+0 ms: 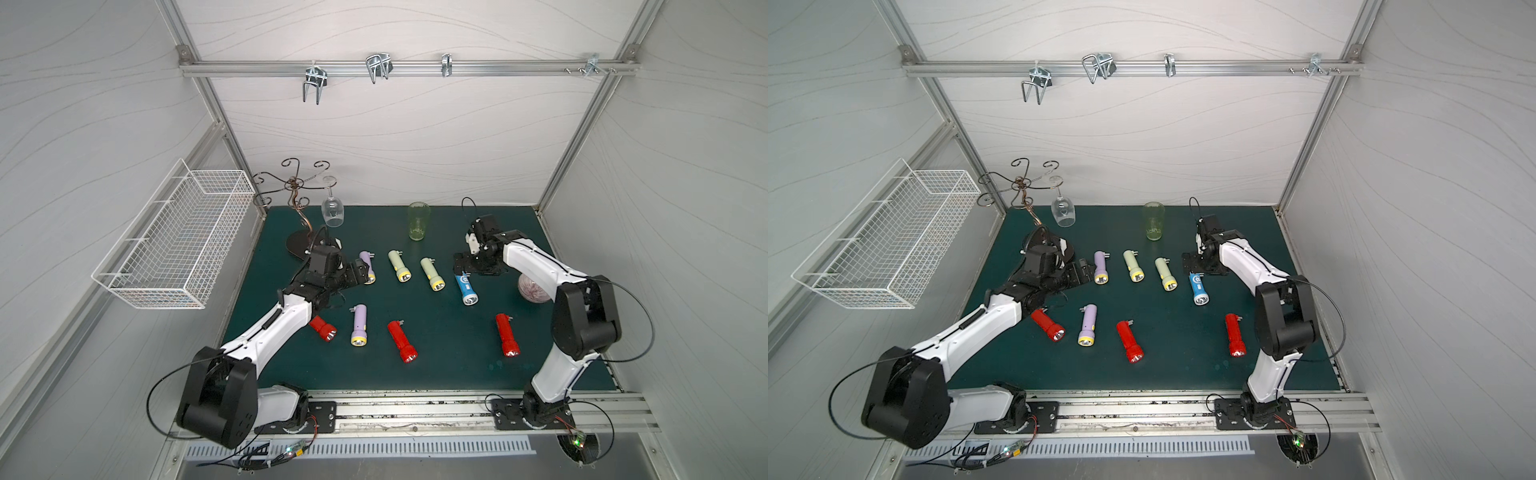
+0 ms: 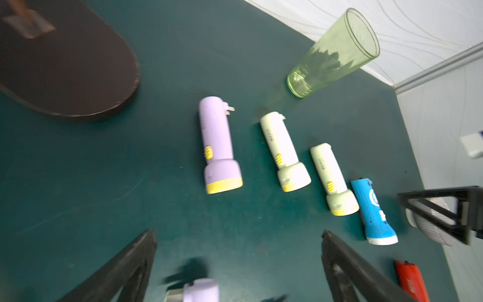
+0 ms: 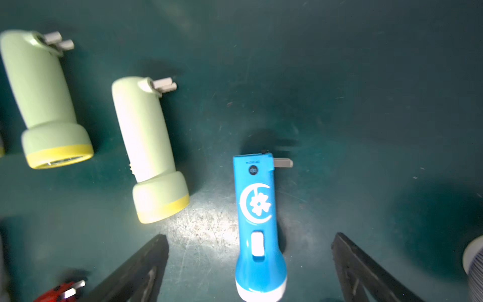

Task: Close the plug at the bottom of the flashlight
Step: Pick up the flashlight from the center of the board.

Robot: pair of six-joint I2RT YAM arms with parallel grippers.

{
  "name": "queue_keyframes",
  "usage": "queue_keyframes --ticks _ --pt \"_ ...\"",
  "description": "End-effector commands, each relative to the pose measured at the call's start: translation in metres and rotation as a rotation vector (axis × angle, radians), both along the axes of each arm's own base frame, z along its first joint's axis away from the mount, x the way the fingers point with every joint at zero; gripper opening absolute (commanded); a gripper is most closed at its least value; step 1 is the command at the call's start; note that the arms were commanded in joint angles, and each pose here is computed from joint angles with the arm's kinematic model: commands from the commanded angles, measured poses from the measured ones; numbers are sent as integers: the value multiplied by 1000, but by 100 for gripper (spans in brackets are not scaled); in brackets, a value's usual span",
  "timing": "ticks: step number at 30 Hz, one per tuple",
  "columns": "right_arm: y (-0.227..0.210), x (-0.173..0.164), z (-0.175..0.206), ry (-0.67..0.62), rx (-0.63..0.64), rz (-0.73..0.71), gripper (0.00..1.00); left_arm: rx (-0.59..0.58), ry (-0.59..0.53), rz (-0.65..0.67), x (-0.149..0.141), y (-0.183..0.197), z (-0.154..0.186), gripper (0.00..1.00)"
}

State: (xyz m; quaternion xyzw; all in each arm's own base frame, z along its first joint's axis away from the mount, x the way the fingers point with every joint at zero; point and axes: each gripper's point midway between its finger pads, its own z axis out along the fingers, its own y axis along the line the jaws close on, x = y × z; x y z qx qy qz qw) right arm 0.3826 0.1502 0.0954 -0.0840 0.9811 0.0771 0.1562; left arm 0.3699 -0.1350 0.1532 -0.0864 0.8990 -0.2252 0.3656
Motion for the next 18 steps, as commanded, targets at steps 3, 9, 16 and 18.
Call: queue_keyframes --ticks 3,9,16,18 --pt "-3 -16 -26 122 -119 66 94 -44 -38 -93 28 -28 16 100" --pt "-4 -14 -48 151 -180 92 77 -15 14 -153 27 -34 -8 100" --pt "-6 -1 -64 150 -228 103 64 -32 25 -155 29 -37 -12 100" --pt "-6 2 -68 154 -242 103 61 -28 22 -155 28 -36 -11 100"
